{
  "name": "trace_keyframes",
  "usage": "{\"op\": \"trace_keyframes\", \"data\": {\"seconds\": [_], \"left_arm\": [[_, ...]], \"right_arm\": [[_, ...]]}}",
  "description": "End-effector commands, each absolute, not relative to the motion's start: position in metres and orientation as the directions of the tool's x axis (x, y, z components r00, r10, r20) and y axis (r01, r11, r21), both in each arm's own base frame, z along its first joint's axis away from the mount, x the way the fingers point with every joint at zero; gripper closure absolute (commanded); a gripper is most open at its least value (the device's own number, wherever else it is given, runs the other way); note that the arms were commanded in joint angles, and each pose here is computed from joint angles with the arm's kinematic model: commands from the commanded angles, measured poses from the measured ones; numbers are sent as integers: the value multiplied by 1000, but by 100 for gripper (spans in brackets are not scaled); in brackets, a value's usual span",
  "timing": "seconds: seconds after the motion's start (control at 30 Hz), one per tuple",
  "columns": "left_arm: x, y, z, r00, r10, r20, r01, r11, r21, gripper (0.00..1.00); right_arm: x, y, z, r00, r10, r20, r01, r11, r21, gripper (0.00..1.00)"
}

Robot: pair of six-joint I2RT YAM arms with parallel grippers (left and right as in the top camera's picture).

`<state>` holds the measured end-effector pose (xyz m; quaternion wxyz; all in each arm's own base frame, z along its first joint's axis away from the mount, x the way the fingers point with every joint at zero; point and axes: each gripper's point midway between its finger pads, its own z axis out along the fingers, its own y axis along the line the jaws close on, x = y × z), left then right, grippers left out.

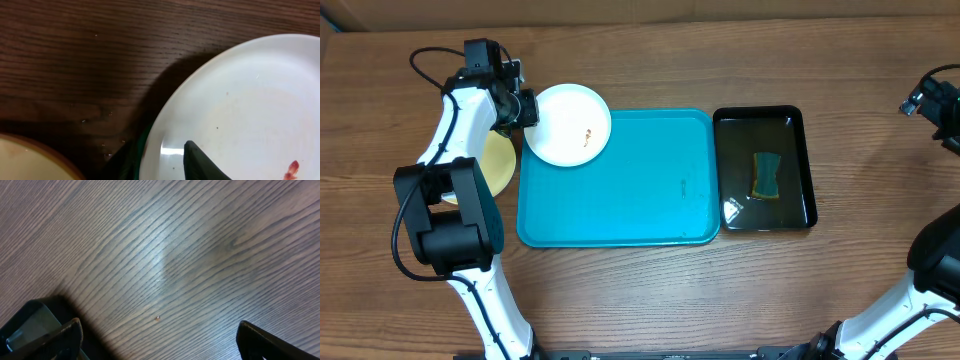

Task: Clean dirty plates on tray and stack at the side
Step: 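Close the left gripper on the white plate's left rim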

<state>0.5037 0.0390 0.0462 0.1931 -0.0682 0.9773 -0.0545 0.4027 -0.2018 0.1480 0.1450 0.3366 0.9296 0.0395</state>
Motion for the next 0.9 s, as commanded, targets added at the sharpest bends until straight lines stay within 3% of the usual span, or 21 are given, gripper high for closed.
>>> {"op": "trace_keyframes", "data": {"seconds": [0.0, 0.07, 0.37, 0.5, 0.87], "left_arm": [[497, 41, 28, -931, -137, -338, -103, 988, -119, 70], [497, 41, 28, -931, -137, -339, -103, 988, -119, 73], [494, 41, 26, -935, -138, -328, -104, 987, -119, 72], [494, 46, 25, -934, -138, -330, -114, 989, -92, 78], [492, 49, 24, -935, -138, -325, -120, 990, -74, 76]], "right_arm": [[406, -203, 157, -727, 632, -269, 608, 774, 176, 0], [406, -203, 157, -727, 632, -269, 608, 774, 176, 0], [406, -203, 157, -727, 632, -269, 608, 774, 176, 0], [406, -203, 157, -727, 632, -269, 608, 774, 176, 0], [406, -203, 157, -727, 632, -269, 608, 774, 176, 0]]}}
